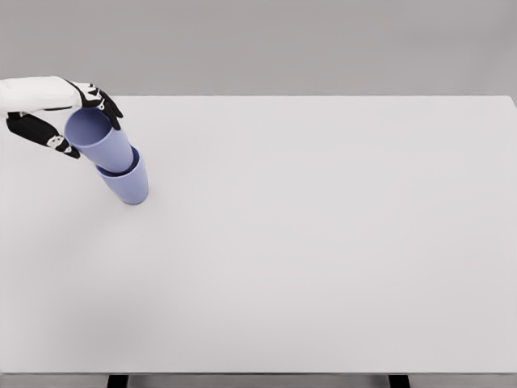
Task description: Place the right cup on the left cup with left arm
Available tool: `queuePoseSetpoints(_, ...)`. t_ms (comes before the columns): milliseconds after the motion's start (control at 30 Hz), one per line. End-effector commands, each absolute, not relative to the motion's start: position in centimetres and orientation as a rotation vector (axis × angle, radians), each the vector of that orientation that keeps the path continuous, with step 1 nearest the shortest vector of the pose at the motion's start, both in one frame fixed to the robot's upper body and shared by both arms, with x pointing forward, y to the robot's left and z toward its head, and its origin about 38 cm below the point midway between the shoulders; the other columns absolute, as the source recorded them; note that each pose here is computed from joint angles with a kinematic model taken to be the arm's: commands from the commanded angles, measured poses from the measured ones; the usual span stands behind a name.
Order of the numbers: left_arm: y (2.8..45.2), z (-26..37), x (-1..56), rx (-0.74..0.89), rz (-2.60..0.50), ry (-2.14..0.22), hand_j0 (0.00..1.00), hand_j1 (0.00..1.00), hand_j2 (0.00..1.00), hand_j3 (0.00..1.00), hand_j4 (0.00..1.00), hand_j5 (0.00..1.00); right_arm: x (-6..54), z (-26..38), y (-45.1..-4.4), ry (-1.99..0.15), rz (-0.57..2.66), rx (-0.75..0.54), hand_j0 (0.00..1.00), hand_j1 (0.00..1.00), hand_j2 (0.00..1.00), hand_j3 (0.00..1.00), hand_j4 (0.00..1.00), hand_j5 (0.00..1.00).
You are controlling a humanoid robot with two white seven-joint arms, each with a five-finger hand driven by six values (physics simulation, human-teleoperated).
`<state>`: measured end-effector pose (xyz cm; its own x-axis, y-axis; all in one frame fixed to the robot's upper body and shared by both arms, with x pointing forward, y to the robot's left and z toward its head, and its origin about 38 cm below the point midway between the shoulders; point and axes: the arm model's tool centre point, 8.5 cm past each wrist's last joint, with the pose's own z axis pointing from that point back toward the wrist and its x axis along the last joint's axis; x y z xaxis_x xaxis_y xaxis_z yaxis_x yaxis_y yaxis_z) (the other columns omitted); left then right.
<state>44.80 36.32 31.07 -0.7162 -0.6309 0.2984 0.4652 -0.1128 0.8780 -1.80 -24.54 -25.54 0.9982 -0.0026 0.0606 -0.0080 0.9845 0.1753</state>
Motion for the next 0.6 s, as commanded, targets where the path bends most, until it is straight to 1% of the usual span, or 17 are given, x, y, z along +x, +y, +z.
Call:
queuePoseSetpoints(0,36.31,31.22,44.85,0.193,-1.898,-1.429,0.57,0.57,0.57,0.57,0.57,0.57,-1.8,-25.54,-24.53,-0.061,0.003,0.177,1.0,1.0,1.0,1.0,1.0,1.0)
queuePoseSetpoints(67,36.39,31.17,44.81,0.193,-1.897,-1.427,0.59,0.59,0.59,0.59,0.59,0.59,-1.8,-25.54,-24.53,-0.061,0.003,0.177,1.0,1.0,1.0,1.0,1.0,1.0)
queuePoseSetpoints(133,36.39,31.16,44.82,0.194,-1.898,-1.426,0.69,0.69,0.69,0.69,0.69,0.69,-1.8,-25.54,-24.53,-0.061,0.003,0.177,1.0,1.0,1.0,1.0,1.0,1.0)
queuePoseSetpoints(200,36.39,31.15,44.82,0.195,-1.899,-1.425,0.73,0.73,0.73,0.73,0.73,0.73,-1.8,-25.54,-24.53,-0.061,0.003,0.177,1.0,1.0,1.0,1.0,1.0,1.0)
queuePoseSetpoints(233,36.4,31.25,44.83,0.197,-1.898,-1.428,0.78,0.78,0.78,0.78,0.78,0.78,-1.8,-25.54,-24.53,-0.061,0.003,0.177,1.0,1.0,1.0,1.0,1.0,1.0)
queuePoseSetpoints(300,36.43,31.39,44.84,0.2,-1.896,-1.432,0.83,0.83,0.83,0.83,0.83,0.83,-1.8,-25.54,-24.53,-0.061,0.003,0.177,1.0,1.0,1.0,1.0,1.0,1.0)
queuePoseSetpoints(367,36.41,31.33,44.87,0.208,-1.905,-1.426,0.84,0.84,0.84,0.84,0.84,0.84,-1.8,-25.54,-24.53,-0.061,0.003,0.177,1.0,1.0,1.0,1.0,1.0,1.0)
queuePoseSetpoints(533,36.61,31.56,44.89,0.233,-1.911,-1.425,0.92,0.92,0.92,0.92,0.92,0.92,-1.8,-25.54,-24.53,-0.061,0.003,0.177,1.0,1.0,1.0,1.0,1.0,1.0)
queuePoseSetpoints(567,36.61,31.62,44.9,0.235,-1.911,-1.426,0.92,0.92,0.92,0.92,0.92,0.92,-1.8,-25.54,-24.53,-0.061,0.003,0.177,1.0,1.0,1.0,1.0,1.0,1.0)
